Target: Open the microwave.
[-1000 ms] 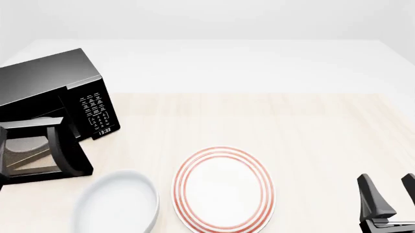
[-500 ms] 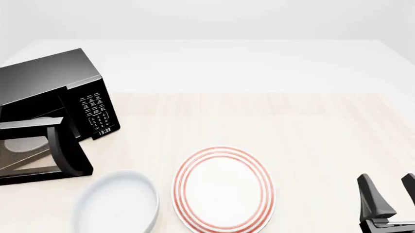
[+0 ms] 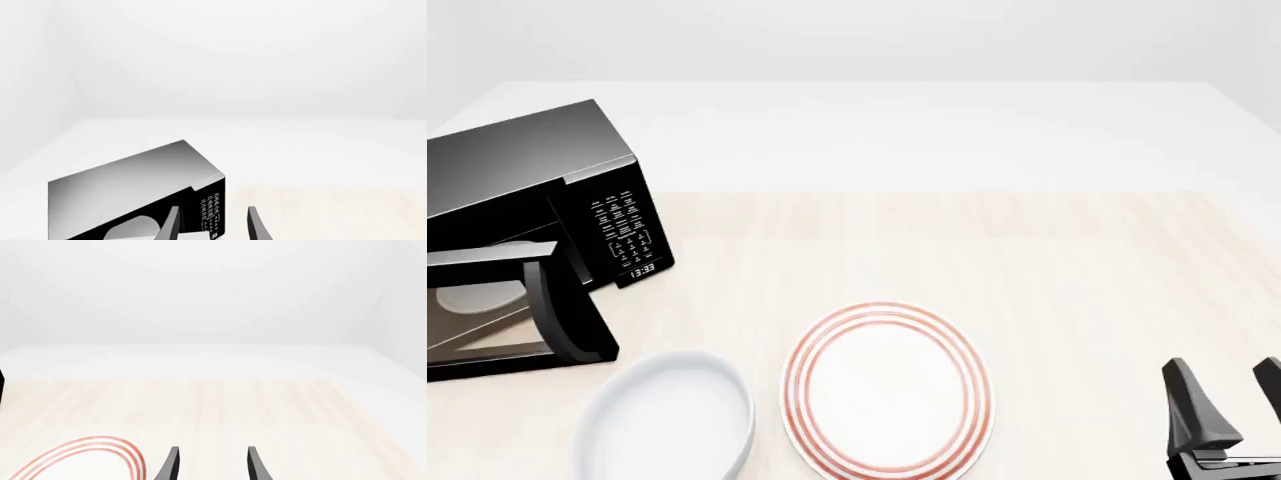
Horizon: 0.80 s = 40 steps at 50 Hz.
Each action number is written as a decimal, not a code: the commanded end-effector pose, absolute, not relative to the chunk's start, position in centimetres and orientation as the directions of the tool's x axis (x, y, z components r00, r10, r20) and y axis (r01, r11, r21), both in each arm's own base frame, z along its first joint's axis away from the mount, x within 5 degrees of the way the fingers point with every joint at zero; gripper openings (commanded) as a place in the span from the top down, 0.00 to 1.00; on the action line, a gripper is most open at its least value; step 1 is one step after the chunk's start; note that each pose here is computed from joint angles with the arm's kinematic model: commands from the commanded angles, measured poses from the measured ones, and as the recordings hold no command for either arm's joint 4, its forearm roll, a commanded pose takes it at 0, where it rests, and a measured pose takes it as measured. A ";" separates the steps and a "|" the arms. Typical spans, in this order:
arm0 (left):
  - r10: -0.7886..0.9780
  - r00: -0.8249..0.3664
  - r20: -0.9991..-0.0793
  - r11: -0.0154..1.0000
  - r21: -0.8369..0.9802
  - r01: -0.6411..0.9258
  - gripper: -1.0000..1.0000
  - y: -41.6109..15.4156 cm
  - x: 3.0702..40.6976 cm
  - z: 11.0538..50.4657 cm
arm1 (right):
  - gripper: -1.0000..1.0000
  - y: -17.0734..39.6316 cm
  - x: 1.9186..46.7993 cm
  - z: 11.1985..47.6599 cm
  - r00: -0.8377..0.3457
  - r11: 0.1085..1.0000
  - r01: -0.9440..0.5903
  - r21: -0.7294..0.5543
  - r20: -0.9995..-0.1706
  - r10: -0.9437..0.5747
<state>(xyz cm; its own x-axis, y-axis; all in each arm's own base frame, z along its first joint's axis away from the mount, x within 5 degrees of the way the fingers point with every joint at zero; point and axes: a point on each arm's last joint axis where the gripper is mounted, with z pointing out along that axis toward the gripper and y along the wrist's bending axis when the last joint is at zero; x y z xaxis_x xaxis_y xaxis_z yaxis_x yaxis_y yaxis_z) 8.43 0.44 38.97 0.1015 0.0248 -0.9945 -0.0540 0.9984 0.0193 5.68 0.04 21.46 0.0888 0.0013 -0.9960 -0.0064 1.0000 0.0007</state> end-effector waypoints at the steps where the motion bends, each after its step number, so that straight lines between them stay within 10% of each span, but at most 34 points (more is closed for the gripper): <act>1: 0.054 0.052 -0.997 0.998 0.053 -0.028 0.00 0.2 9.6 40.5 | 0.00 0.0 5.7 21.5 0.089 1.000 -0.006 0.001 -0.996 0.001; 40: 0.103 -0.190 -0.976 0.995 0.100 0.024 0.00 -0.1 12.5 46.1 | 0.00 0.0 5.7 21.5 0.089 1.000 -0.006 0.001 -0.996 0.001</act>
<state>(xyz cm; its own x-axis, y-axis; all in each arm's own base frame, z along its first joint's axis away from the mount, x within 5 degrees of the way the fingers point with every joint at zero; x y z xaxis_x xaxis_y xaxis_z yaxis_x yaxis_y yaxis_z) 11.66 -0.04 45.00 -0.1269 0.0950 -0.9874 0.0151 0.9955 0.0938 5.68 0.04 21.46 0.0888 0.0013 -0.9960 -0.0064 1.0000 0.0007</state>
